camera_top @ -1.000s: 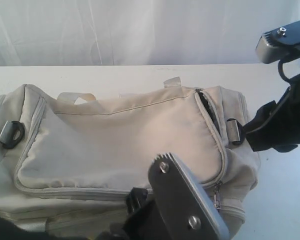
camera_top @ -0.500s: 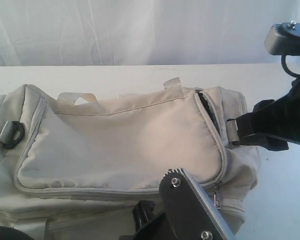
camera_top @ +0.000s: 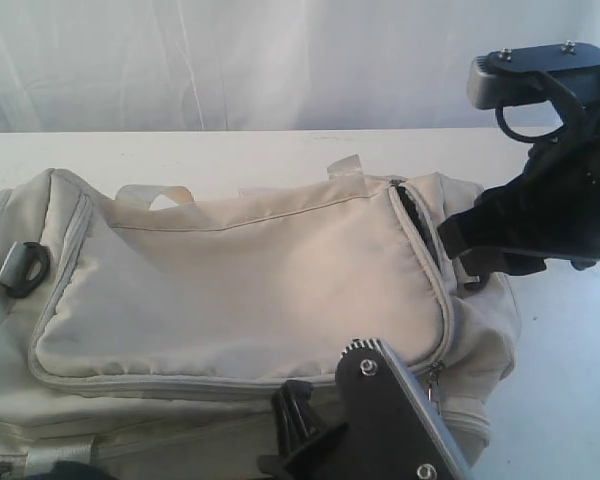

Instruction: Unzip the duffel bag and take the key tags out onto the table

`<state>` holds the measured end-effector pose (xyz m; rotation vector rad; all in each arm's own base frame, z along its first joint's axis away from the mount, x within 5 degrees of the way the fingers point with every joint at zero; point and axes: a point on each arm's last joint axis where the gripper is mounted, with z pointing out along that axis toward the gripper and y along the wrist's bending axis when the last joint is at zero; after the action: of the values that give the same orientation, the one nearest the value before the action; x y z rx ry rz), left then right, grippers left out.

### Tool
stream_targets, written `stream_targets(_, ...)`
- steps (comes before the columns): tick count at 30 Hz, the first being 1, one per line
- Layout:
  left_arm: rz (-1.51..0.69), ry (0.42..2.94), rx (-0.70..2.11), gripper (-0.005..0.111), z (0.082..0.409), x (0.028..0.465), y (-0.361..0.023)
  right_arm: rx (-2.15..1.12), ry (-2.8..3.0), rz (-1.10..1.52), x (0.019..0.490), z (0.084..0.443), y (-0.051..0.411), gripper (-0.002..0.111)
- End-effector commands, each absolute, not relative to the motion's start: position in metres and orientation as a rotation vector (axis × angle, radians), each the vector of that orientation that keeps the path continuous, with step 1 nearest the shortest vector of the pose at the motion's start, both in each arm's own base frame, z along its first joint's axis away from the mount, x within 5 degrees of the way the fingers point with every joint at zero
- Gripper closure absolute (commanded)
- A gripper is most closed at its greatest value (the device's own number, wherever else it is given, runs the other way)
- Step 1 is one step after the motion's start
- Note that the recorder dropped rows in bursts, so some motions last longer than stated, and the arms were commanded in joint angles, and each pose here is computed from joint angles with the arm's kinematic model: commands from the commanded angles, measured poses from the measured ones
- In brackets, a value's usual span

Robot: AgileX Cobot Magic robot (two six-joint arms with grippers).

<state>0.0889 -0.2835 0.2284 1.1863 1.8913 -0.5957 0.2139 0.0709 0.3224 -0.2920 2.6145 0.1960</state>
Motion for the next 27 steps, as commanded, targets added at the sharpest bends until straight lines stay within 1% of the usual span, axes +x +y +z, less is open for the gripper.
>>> stream_targets(1,-0.473,1.922,1.085,0.059,0.219,0.101,-0.285,-0.302,2.588,0.185,0.216,0.326,0.070,0.064)
stream_targets(12,-0.504,1.927,0.905,0.059,0.215,0.109,-0.290,-0.297,2.545,0.198,0.219,0.328,0.071,0.064)
stream_targets(16,-0.521,1.918,0.889,0.059,0.216,0.110,-0.295,-0.293,2.539,0.199,0.219,0.328,0.071,0.064)
stream_targets(22,-0.532,1.919,0.915,0.059,0.213,0.114,-0.315,-0.289,2.529,0.202,0.220,0.328,0.072,0.064)
stream_targets(27,-0.500,1.961,0.844,0.059,0.207,0.118,-0.316,-0.288,2.527,0.202,0.220,0.329,0.072,0.064)
